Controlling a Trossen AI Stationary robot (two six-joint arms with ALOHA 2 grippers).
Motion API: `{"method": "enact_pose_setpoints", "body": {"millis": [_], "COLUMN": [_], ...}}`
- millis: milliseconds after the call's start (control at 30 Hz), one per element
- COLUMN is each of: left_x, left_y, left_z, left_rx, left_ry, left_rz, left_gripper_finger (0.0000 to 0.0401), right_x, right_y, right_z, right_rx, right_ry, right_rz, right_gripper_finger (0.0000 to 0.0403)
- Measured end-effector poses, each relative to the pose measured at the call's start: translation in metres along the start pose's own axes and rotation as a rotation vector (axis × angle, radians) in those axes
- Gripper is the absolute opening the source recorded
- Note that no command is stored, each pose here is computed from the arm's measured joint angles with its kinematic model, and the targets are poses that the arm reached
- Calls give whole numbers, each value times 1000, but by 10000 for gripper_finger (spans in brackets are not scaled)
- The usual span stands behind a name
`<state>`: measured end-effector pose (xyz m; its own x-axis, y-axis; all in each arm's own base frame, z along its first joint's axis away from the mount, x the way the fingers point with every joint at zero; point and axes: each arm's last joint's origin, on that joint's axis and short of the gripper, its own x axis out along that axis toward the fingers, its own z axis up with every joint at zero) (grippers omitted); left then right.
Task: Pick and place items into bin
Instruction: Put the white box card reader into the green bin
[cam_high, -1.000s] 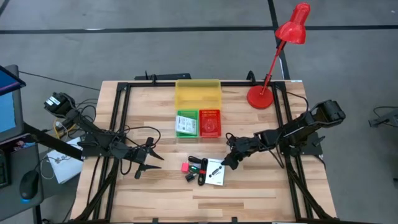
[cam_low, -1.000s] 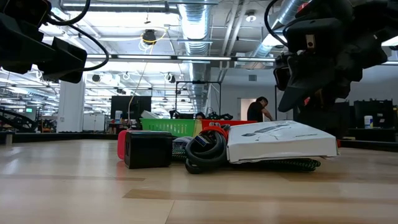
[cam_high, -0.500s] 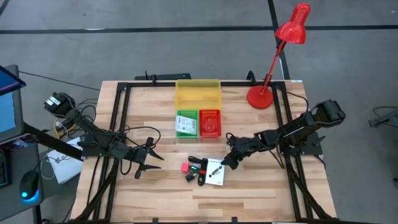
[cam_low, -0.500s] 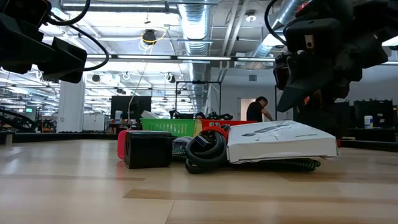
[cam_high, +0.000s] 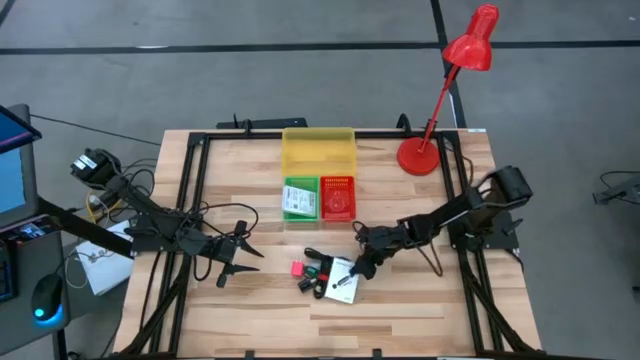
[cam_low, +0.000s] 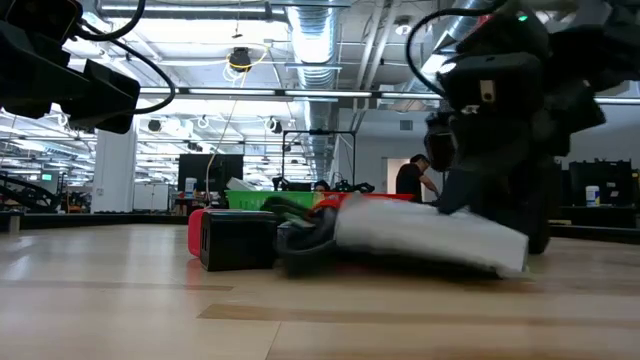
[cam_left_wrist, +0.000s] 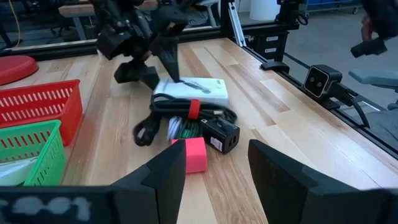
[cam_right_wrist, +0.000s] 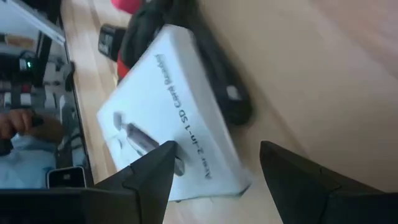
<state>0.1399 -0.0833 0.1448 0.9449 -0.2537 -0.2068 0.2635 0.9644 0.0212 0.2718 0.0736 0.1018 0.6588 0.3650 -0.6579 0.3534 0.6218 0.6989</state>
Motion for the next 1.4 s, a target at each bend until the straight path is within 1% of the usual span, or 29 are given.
{"method": "enact_pose_setpoints", "body": {"millis": [100,200,333,433,667,733,800,967,1133,1267,1400], "left_x": [0,0,0,0,0,0,0,0,0,0,0], "left_y": [0,0,0,0,0,0,0,0,0,0,0], "left_z": [0,0,0,0,0,0,0,0,0,0,0], "left_rx": [0,0,0,0,1,1,0,-5,-7,-7,-7], "left_ry": [0,0,0,1,2,2,2,2,2,2,2], "left_rz": [0,0,0,0,-1,0,0,-1,0,0,0], "left_gripper_finger": [167,167,167,167,167,167,167,167,167,167,167], "right_x": [11,16,15,12,6,4,2,-4,-15,-28,-42], "right_y": [3,4,5,4,7,9,9,15,24,32,39], "right_z": [4,10,15,17,21,21,21,23,25,26,30], "right_rx": [-33,-55,-53,-52,-54,-58,-56,-59,-73,-95,-125], "right_ry": [39,44,39,42,40,39,42,35,32,13,-47], "right_rz": [22,31,37,27,51,59,59,84,121,144,139], "right_gripper_finger": [230,226,200,159,36,17,15,31,12,14,16]}}
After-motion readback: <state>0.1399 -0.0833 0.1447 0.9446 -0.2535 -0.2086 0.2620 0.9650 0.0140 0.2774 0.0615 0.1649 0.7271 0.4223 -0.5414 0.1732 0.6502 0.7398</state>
